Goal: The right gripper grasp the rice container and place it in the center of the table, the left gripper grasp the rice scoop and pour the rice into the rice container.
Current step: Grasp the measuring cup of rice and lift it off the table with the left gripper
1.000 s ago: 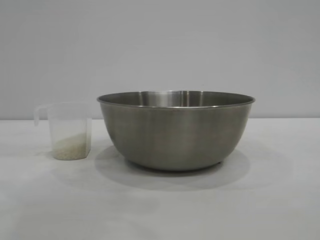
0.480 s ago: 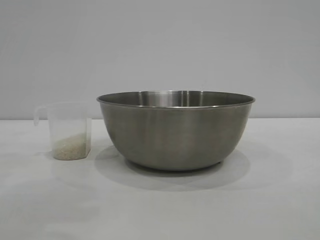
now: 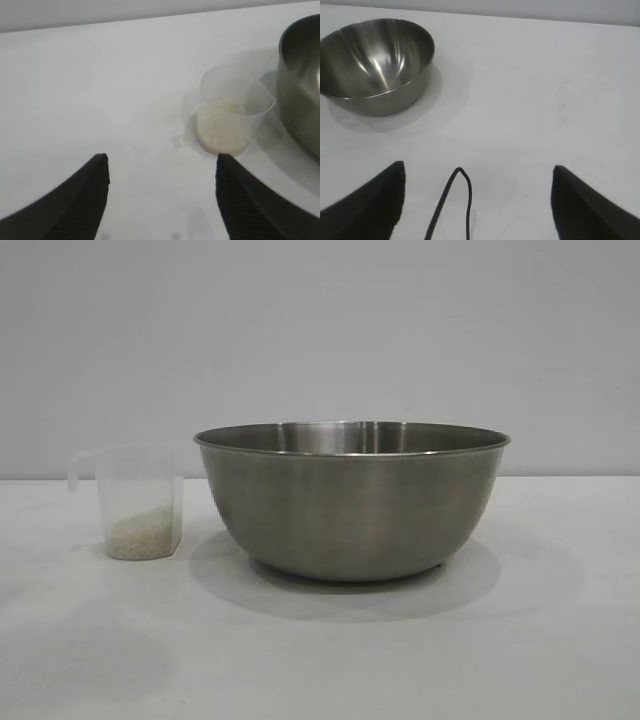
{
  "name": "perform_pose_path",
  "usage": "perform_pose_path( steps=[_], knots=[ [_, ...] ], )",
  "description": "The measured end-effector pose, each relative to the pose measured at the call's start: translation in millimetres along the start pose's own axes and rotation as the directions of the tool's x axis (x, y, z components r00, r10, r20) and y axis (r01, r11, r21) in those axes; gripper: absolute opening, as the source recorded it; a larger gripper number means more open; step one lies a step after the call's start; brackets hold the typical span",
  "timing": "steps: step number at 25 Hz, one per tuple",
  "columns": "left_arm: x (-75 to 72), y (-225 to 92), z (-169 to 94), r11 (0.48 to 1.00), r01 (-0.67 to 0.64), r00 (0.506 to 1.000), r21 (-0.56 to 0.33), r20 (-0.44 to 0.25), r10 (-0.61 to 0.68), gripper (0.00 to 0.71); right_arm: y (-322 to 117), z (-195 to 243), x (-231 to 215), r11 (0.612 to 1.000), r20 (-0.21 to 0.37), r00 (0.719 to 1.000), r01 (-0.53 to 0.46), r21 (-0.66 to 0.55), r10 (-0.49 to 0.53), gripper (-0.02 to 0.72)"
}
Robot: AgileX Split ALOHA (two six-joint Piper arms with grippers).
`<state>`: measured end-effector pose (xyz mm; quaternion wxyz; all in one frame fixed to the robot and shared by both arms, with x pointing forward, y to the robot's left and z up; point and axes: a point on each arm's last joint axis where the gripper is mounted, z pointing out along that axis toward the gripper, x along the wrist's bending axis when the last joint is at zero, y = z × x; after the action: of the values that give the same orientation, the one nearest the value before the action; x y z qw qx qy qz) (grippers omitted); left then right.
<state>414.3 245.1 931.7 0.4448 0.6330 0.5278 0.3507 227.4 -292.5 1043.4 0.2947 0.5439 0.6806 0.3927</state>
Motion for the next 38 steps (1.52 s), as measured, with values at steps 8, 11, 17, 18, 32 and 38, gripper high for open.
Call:
perform_pose_path(
  steps=[8,11,17,18,32,38],
  knots=[
    [-3.7,-31.7,31.1,1.000,-0.011,1.000,0.008,0.013,0.011,0.397,0.0,0.0,0.0,1.000,0.000,1.000,0.000,0.000,0.000,0.515],
    [-4.3,-44.8,41.9,0.998,0.008,1.000,0.068,0.005,-0.008,0.397,0.0,0.0,0.0,1.000,0.000,1.000,0.000,0.000,0.000,0.515],
    [-7.4,-40.2,56.8,0.999,0.025,1.000,0.041,0.007,-0.025,0.397,0.0,0.0,0.0,1.000,0.000,1.000,0.000,0.000,0.000,0.515],
    [-7.8,-39.7,58.7,0.999,0.025,1.000,0.038,0.007,-0.026,0.397,0.0,0.0,0.0,1.000,0.000,1.000,0.000,0.000,0.000,0.515],
    [-9.0,-43.7,79.1,0.998,0.034,0.999,0.046,-0.017,-0.033,0.235,0.0,0.0,0.0,1.000,0.000,1.000,0.000,0.000,0.000,0.515],
    [-8.9,-42.1,80.9,0.999,0.039,0.999,0.038,-0.023,-0.038,0.235,0.0,0.0,0.0,1.000,0.000,1.000,0.000,0.000,0.000,0.515]
  ],
)
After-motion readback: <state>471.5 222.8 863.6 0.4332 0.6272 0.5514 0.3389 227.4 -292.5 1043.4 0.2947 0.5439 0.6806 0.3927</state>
